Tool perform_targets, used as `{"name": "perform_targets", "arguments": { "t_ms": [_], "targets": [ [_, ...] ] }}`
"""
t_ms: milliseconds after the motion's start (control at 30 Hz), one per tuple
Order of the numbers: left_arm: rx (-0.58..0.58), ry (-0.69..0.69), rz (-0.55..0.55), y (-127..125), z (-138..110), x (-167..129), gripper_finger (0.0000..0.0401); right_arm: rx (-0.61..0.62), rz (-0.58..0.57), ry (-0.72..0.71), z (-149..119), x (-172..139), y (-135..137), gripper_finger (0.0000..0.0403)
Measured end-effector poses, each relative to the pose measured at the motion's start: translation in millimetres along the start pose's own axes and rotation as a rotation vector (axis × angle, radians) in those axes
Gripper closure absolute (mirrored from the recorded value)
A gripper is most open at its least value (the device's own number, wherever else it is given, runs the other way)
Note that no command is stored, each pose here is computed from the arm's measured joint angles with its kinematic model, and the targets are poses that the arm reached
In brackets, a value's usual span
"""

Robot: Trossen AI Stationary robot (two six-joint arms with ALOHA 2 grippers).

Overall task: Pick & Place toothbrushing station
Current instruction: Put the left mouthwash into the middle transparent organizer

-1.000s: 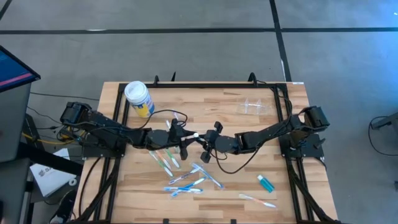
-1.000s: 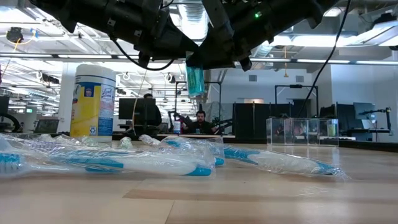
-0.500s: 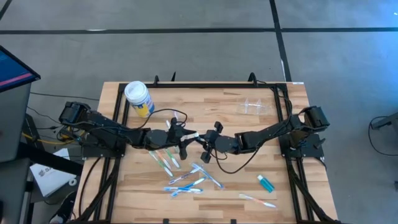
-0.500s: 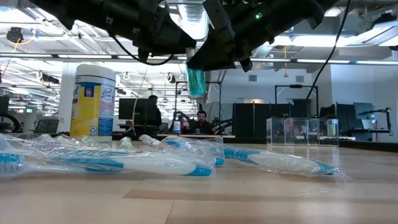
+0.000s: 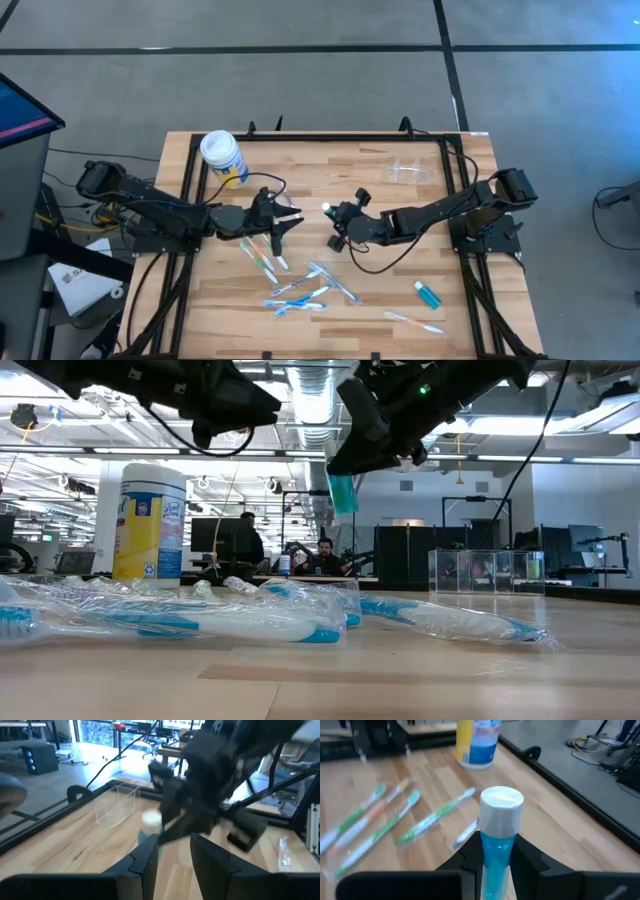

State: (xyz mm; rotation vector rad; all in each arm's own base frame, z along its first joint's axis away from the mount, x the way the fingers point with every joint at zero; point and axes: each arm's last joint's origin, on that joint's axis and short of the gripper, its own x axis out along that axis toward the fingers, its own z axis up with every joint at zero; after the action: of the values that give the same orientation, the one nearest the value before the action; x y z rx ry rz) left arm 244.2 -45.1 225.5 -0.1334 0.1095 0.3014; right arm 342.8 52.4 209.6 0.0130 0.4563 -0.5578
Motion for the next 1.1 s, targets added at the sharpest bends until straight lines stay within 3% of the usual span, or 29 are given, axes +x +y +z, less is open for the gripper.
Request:
{"name": "perform_targets", "arguments": {
  "t_ms": [167,667,1100],
  "targets": [
    [0.003,0.006,0.0,-0.6,-2.5,1.8,0.0295,0.023,-0.033,-0.019,-0.2,-5.4,-14.9,0.0343],
    [-0.016,-0.024,-0.01,-1.4,1.0,1.8,0.0295,0.187,-0.206,-0.086,-44.5,-49.4,-80.8,0.0343],
    [-0.02,-0.031,-0.011,-1.6,1.9,1.8,0.0295,0.26,-0.395,-0.082,-65.8,-49.9,-125.1,0.0341]
  ]
}}
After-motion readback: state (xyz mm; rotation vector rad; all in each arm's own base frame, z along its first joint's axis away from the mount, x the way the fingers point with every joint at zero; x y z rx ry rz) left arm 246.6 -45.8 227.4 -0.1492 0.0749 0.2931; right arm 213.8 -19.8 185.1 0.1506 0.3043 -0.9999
